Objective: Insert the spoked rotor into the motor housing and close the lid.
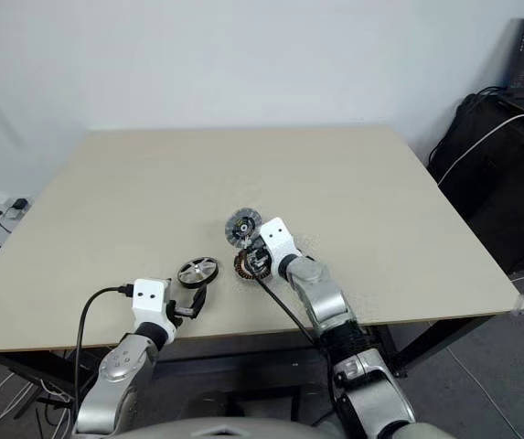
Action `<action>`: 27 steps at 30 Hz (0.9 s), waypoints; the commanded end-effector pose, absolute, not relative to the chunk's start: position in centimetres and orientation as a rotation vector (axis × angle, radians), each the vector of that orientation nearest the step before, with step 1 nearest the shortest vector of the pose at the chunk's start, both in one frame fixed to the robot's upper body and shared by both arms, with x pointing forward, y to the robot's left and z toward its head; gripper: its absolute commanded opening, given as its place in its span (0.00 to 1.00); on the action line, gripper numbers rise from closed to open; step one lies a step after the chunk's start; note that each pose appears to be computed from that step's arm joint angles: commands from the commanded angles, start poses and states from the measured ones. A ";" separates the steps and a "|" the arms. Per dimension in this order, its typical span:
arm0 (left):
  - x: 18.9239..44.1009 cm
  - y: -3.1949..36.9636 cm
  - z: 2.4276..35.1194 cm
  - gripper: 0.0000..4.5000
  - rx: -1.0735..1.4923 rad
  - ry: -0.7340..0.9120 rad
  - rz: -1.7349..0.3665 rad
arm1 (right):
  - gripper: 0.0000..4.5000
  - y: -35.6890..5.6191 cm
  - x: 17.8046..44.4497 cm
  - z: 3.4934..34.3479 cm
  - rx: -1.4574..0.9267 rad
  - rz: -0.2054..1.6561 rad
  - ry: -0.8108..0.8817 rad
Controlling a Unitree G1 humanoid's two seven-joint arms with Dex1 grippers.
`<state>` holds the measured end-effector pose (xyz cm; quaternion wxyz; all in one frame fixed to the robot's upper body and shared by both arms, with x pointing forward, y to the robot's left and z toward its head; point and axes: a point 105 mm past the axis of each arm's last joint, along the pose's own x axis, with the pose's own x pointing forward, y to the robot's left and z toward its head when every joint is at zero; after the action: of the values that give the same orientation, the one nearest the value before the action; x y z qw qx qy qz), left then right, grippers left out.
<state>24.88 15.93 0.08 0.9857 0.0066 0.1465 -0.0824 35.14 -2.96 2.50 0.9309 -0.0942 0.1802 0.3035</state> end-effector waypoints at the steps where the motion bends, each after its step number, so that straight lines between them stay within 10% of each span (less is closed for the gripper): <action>1: 25.4 15.7 1.5 1.00 0.012 0.231 -0.170 | 0.07 -2.3 36.0 3.7 -0.250 0.614 0.319; 27: 25.1 15.8 1.3 1.00 0.004 0.239 -0.150 | 0.00 -2.0 35.9 1.8 -0.400 0.715 0.444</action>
<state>24.60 15.82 -0.21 0.9857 -0.0018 0.1510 -0.0755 35.52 -2.51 0.43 0.8909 -0.1893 0.2370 0.3382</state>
